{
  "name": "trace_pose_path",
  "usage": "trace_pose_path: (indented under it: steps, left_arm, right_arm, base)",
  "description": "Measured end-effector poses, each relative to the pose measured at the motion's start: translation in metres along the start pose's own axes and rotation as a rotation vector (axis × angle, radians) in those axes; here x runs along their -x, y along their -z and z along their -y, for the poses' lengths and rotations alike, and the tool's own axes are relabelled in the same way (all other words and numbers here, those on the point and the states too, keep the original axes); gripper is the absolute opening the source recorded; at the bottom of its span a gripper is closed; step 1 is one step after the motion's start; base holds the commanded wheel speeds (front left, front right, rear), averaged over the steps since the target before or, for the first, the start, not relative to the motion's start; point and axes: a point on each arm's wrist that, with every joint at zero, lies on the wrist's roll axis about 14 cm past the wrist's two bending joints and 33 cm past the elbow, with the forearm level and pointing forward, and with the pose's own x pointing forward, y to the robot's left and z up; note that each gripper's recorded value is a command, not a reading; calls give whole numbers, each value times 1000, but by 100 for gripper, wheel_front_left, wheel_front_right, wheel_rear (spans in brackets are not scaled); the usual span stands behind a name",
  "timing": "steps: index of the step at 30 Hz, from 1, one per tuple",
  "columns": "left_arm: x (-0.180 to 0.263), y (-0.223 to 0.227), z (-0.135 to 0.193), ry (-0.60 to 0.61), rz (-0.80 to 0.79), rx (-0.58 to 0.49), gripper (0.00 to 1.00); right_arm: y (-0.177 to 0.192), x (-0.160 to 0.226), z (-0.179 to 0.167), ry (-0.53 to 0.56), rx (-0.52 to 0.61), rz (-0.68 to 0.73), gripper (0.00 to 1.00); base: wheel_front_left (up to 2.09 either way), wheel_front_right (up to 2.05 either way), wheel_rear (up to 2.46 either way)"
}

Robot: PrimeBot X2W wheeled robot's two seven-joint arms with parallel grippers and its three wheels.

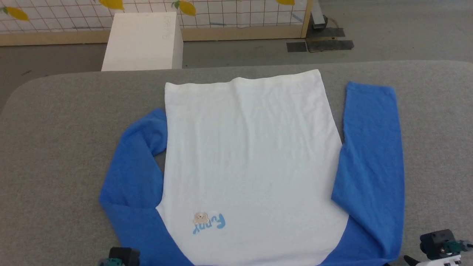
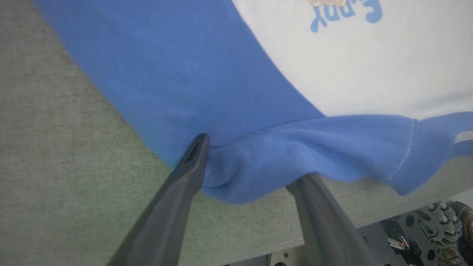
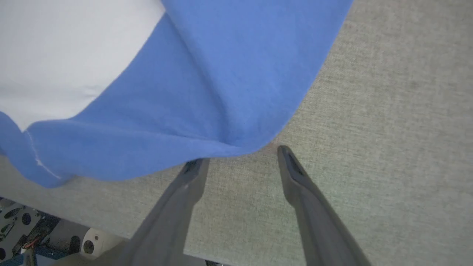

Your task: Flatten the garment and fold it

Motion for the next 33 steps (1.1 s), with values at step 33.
trace_pose_path:
  steps: [33]
  left_arm:
    - [28, -103, -70, -262, 359, -101, 100]
  right_arm:
    - [-106, 23, 28, 185, -93, 616, 100]
  base:
    - [0, 0, 0]
